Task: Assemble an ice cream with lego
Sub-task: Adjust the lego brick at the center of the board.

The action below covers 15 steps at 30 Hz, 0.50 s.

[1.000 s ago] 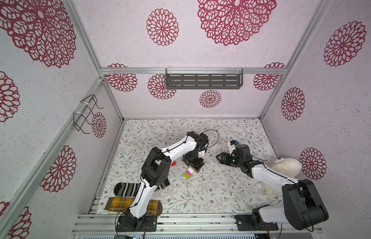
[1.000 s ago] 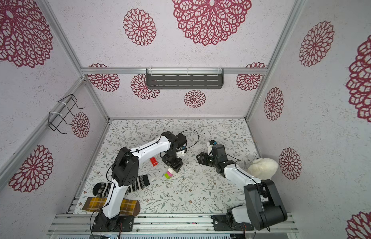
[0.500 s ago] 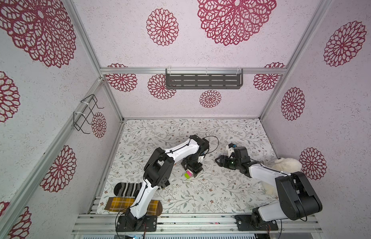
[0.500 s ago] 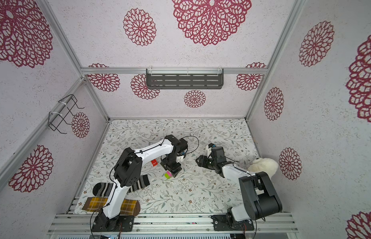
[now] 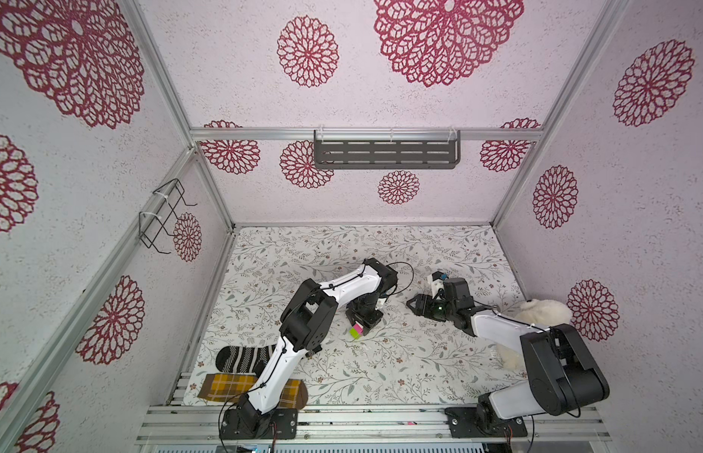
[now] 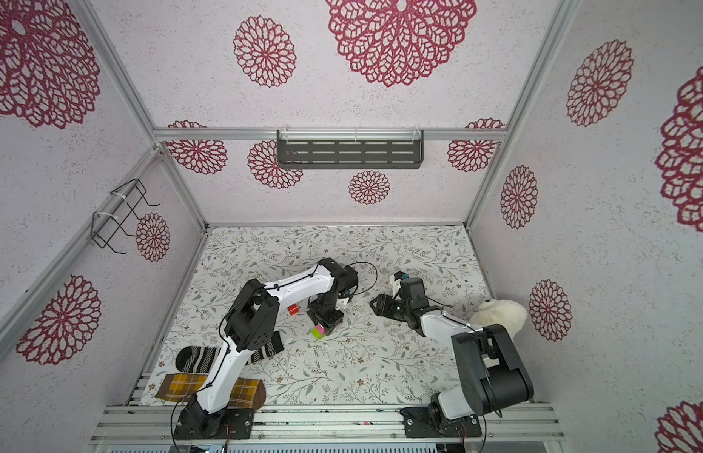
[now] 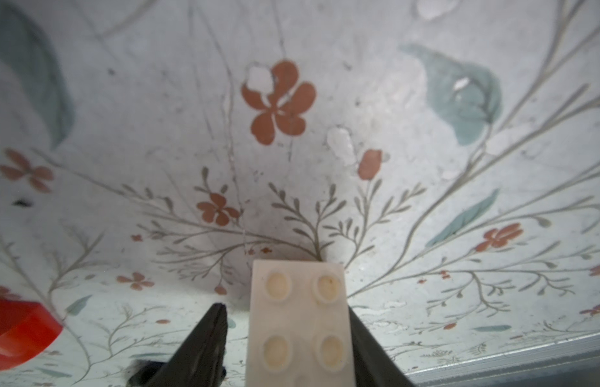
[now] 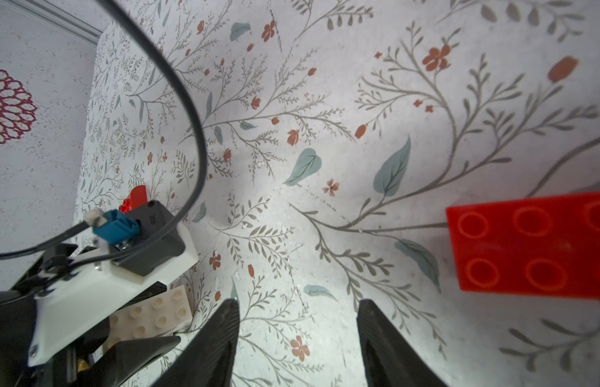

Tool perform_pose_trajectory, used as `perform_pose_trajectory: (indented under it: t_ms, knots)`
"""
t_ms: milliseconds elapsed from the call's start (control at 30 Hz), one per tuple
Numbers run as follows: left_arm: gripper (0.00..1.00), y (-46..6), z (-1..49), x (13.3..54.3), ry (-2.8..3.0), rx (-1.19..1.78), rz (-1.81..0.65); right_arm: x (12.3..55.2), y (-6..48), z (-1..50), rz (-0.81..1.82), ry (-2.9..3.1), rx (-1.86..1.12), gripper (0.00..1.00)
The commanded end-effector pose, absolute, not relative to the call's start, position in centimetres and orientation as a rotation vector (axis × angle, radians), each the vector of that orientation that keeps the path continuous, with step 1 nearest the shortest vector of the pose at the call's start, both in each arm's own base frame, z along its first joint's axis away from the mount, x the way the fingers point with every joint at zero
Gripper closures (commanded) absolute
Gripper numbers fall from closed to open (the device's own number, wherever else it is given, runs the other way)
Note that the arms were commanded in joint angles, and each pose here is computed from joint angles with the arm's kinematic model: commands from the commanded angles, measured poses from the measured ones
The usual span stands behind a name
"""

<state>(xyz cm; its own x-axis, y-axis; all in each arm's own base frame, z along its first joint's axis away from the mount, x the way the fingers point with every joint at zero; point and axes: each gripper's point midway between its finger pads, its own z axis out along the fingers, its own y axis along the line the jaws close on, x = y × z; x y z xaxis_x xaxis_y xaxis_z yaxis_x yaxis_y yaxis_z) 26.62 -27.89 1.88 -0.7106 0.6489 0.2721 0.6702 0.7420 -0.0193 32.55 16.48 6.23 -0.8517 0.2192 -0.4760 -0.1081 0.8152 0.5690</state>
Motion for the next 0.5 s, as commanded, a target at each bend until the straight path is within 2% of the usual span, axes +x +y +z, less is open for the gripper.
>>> perform_pose_trajectory:
  t_ms: [0,133,300,467]
  knots:
    - [0.50,-28.3,2.9,26.4,-2.694,-1.066,-0.127,32.7,16.6,6.5,0.827,2.444,0.065,0.40]
    - [0.55,-28.4,3.3,26.6,-2.708,-1.078,-0.139,32.8,16.4,6.5,0.821,2.443,0.071,0.40]
    - [0.67,-29.1,4.4,27.3,-2.772,-1.097,-0.102,32.8,16.4,6.4,0.819,2.445,0.074,0.41]
    - [0.86,-29.8,5.8,28.5,-2.888,-1.108,-0.058,32.9,16.2,6.5,0.807,2.440,0.076,0.41]
